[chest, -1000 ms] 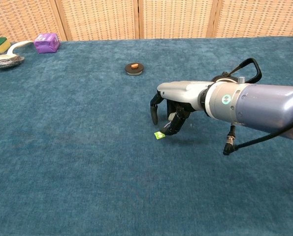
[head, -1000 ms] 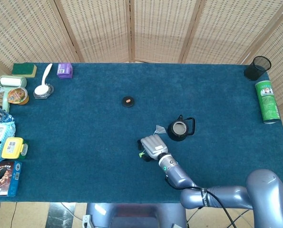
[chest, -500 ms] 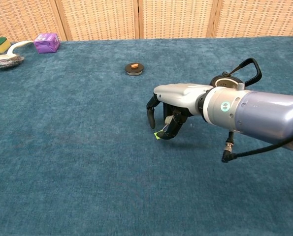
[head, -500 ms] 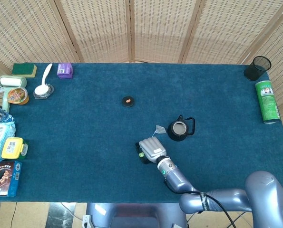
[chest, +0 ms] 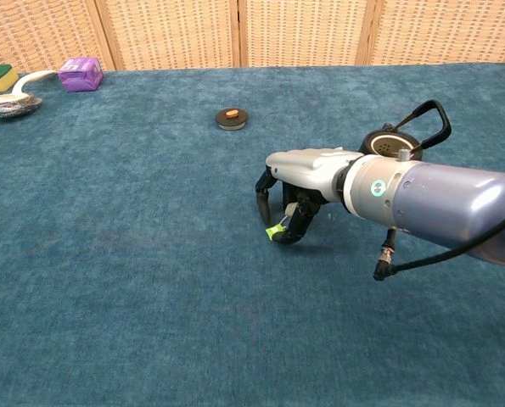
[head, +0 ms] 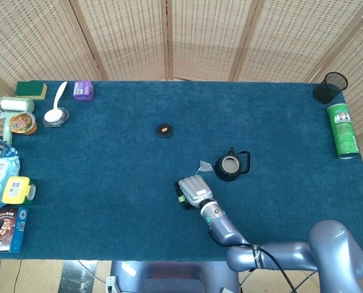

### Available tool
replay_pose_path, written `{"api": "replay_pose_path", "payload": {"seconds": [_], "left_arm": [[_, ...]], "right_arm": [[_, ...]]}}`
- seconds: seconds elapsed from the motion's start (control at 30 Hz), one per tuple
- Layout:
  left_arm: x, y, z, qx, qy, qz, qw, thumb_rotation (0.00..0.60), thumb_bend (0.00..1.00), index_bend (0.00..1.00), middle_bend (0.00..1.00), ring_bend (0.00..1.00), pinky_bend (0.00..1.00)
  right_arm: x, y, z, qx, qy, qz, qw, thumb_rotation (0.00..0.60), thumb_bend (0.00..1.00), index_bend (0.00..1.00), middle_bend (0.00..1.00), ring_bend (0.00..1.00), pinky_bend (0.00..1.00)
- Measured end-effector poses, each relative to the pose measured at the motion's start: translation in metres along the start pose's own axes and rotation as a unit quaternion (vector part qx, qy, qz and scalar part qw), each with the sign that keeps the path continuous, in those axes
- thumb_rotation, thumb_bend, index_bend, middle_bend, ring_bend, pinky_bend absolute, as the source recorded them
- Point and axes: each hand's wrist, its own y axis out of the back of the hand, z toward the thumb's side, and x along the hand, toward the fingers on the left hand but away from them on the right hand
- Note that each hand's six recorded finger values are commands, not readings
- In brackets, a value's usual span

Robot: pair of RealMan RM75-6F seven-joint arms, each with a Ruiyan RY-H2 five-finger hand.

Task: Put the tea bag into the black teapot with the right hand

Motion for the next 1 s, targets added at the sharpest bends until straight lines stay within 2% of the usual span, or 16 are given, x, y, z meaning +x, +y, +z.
{"api": "replay_pose_path", "payload": {"seconds": [1.0], "left_arm": [[0.0003,-0.0021,-0.0027,0.000,0.003,-0.002,1.0000,0.600,0.29,0.18,0.19,0.08,0.13]], "right_arm": [[-0.0067,-0.0046,-0.0054,0.010,-0.018,0.012,0.9997,0.600,0.41,0.52,1.00,1.00,1.00]]}}
